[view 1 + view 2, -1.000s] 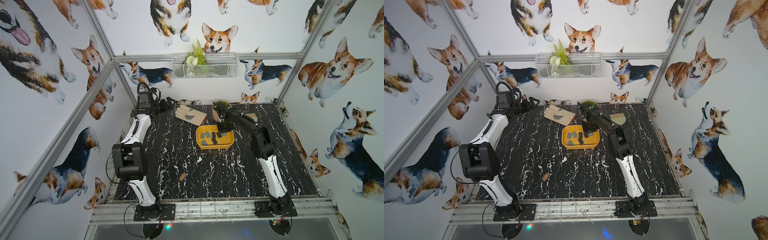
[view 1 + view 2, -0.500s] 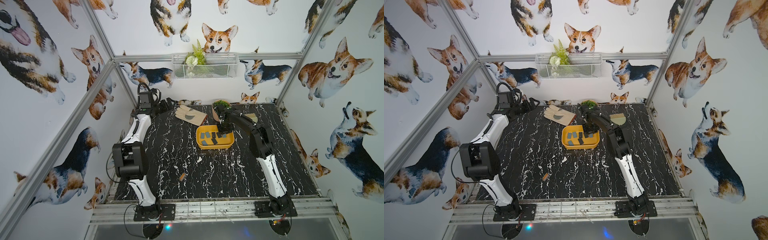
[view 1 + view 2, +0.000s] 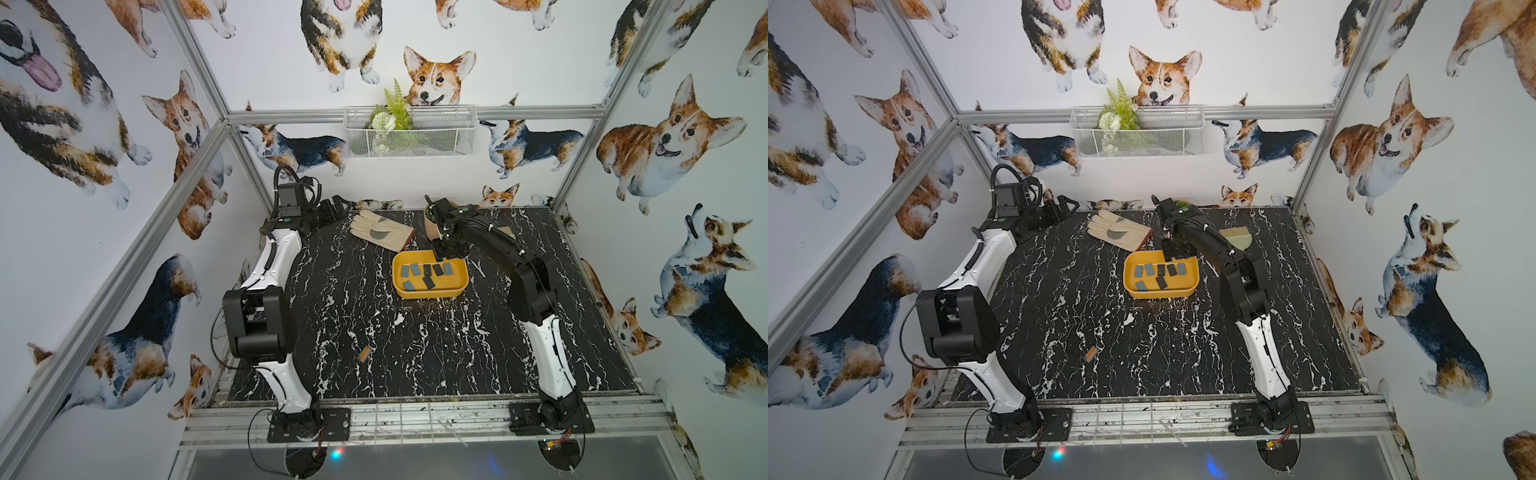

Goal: Put the eraser in the storage box
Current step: Place the eraser in the storage box, then adjust the eraser at the center of the board.

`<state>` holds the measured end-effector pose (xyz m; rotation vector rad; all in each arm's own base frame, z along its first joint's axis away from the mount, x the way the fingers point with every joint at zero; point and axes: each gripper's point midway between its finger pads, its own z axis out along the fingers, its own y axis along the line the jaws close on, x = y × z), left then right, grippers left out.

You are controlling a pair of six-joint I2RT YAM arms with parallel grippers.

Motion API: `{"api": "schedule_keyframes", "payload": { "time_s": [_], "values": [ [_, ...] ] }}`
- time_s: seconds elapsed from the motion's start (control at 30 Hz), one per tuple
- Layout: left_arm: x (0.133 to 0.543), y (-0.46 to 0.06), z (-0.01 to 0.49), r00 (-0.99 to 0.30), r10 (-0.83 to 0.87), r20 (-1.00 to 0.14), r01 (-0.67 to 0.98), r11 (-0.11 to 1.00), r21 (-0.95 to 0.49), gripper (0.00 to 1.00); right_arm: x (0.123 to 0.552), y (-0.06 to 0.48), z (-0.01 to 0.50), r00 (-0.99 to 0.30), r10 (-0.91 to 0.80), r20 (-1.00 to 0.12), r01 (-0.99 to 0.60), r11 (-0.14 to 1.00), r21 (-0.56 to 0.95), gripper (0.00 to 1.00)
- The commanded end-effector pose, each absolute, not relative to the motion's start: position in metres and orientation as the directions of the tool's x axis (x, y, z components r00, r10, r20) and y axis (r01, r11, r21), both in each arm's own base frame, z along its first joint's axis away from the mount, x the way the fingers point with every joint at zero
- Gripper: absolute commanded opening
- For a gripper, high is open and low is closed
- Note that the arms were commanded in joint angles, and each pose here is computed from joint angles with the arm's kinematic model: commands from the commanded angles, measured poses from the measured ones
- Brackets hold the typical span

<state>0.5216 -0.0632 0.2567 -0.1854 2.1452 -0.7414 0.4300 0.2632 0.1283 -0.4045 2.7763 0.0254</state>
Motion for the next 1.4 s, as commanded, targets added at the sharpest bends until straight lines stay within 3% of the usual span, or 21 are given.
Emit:
{"api": "schedule_keyframes", "payload": {
  "time_s": [0.0, 0.23, 0.53, 0.93, 1.37],
  "values": [
    [0.516, -0.063, 0.267, -0.624, -0.362, -0.692, 0.142, 0.819, -0.556, 0.98, 0.408, 0.284, 0.159, -0.864, -0.326, -0.384, -0.348, 0.937, -0.012, 0.69],
    [0.495, -0.047, 0.271, -0.608, -0.385, -0.695, 0.097, 0.832, -0.546, 0.98, 0.297, 0.345, 0.181, -0.852, -0.359, -0.382, -0.449, 0.875, 0.179, 0.75],
    [0.45, 0.021, 0.277, -0.496, -0.558, -0.666, -0.063, 0.788, -0.613, 0.98, 0.181, 0.417, 0.123, -0.893, -0.421, -0.158, -0.449, 0.818, 0.36, 0.76],
    [0.407, 0.033, 0.293, -0.483, -0.579, -0.657, -0.071, 0.773, -0.63, 0.98, 0.152, 0.474, 0.082, -0.91, -0.412, 0.049, -0.332, 0.793, 0.512, 0.75],
    [0.387, 0.029, 0.298, -0.465, -0.58, -0.668, -0.046, 0.77, -0.637, 0.98, 0.132, 0.483, 0.049, -0.895, -0.419, 0.154, -0.306, 0.827, 0.471, 0.75]
  ]
}}
